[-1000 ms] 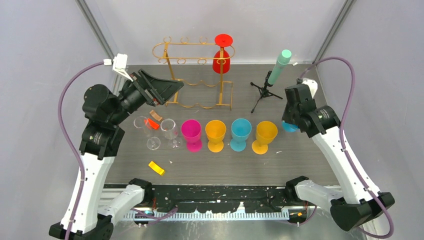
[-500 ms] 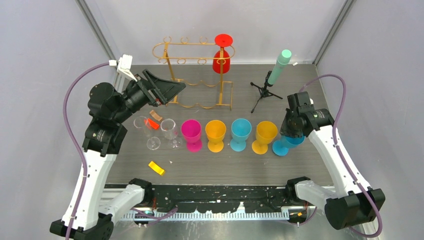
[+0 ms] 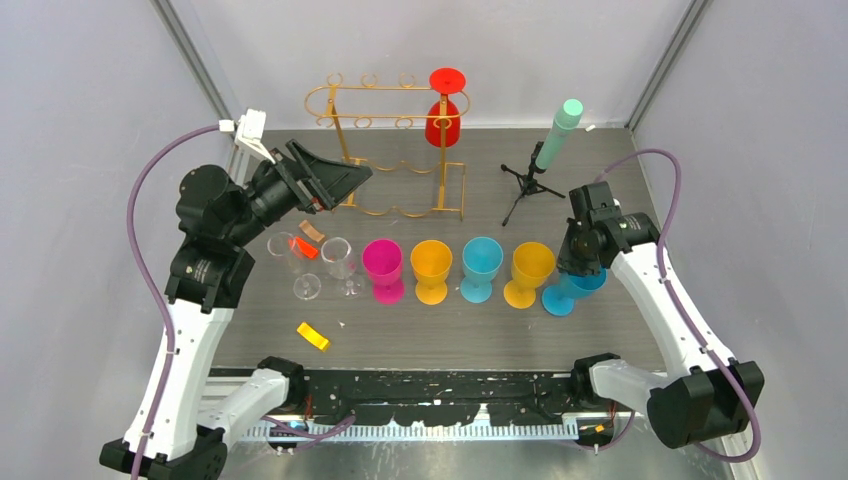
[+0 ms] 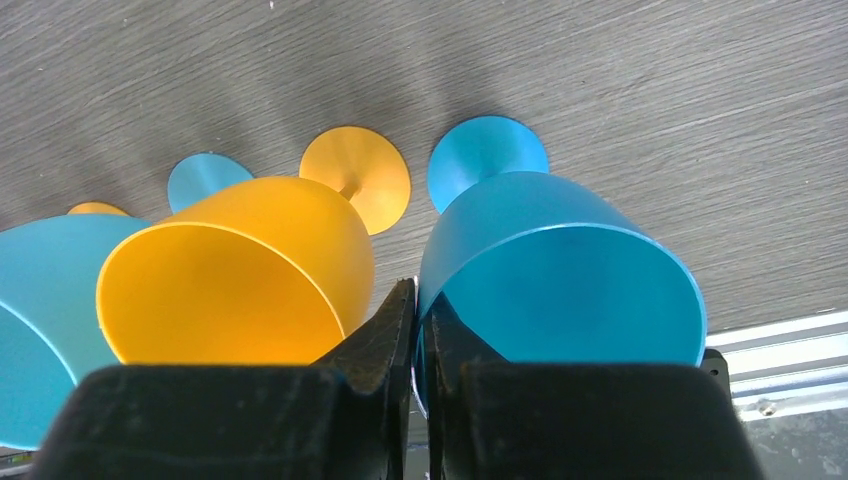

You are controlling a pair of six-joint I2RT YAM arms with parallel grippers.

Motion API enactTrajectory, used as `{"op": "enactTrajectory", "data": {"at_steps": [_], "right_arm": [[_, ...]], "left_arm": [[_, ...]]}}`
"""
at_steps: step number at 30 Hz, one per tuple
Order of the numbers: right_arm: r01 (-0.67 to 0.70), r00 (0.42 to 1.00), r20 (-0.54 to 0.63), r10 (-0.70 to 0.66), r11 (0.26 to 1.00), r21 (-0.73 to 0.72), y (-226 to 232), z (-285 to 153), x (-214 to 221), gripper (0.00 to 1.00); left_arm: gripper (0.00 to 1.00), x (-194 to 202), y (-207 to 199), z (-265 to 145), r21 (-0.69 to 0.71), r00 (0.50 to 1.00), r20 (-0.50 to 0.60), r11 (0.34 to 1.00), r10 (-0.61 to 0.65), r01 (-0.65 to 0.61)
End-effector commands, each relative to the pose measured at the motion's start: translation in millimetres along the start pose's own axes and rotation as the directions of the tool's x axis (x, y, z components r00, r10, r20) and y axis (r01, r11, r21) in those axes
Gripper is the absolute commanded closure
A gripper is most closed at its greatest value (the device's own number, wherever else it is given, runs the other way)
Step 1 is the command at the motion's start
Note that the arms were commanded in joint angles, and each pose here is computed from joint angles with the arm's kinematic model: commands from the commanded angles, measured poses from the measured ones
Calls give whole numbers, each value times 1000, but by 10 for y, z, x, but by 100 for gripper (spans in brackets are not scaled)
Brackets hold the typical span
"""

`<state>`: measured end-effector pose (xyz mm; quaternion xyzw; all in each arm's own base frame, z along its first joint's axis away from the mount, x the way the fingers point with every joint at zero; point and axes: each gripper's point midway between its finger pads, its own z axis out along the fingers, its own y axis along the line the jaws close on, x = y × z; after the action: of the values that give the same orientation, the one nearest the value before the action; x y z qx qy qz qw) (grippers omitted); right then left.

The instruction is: Take the wine glass off the wine glass rack

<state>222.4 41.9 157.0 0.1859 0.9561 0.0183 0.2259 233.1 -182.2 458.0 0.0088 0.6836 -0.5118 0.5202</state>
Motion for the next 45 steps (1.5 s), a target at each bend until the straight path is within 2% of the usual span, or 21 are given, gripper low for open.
{"op": "enactTrajectory", "data": {"at_steps": [1,8,12,18,23,29,33,37,40,45], "right_arm": [[4,1000,29,-3,1000,-16,40,10,-90,86],[21,998,54,-20,999,-27,70,-44,-173,64],[20,996,83,-17,999,-40,89,-154,-245,59],[14,986,166,1,996,-89,126,-434,-381,58],[9,962,273,22,994,-113,110,-657,-535,58],[-3,920,388,56,991,-135,48,-893,-653,65],[13,905,418,75,979,-204,147,-968,-682,68],[21,907,408,101,959,-284,293,-941,-660,75],[15,920,373,119,941,-337,397,-915,-608,78],[17,936,321,146,891,-455,634,-911,-547,79]], "left_arm": [[0,-29,-41,-20,19,999,15,999,49,-49],[0,-43,20,6,-3,998,21,998,62,-62],[0,-82,96,56,-38,998,27,997,62,-61],[0,-227,178,220,-73,997,53,996,55,-51],[5,-385,252,435,-94,997,80,996,11,-3],[17,-503,295,826,-92,993,115,995,-31,42],[31,-579,315,1209,-97,989,139,993,-50,64],[41,-779,458,1519,-161,973,222,982,-58,95],[43,-802,711,1763,-233,965,248,962,-81,141],[34,-775,1044,2046,-308,943,311,927,-116,215]]}}
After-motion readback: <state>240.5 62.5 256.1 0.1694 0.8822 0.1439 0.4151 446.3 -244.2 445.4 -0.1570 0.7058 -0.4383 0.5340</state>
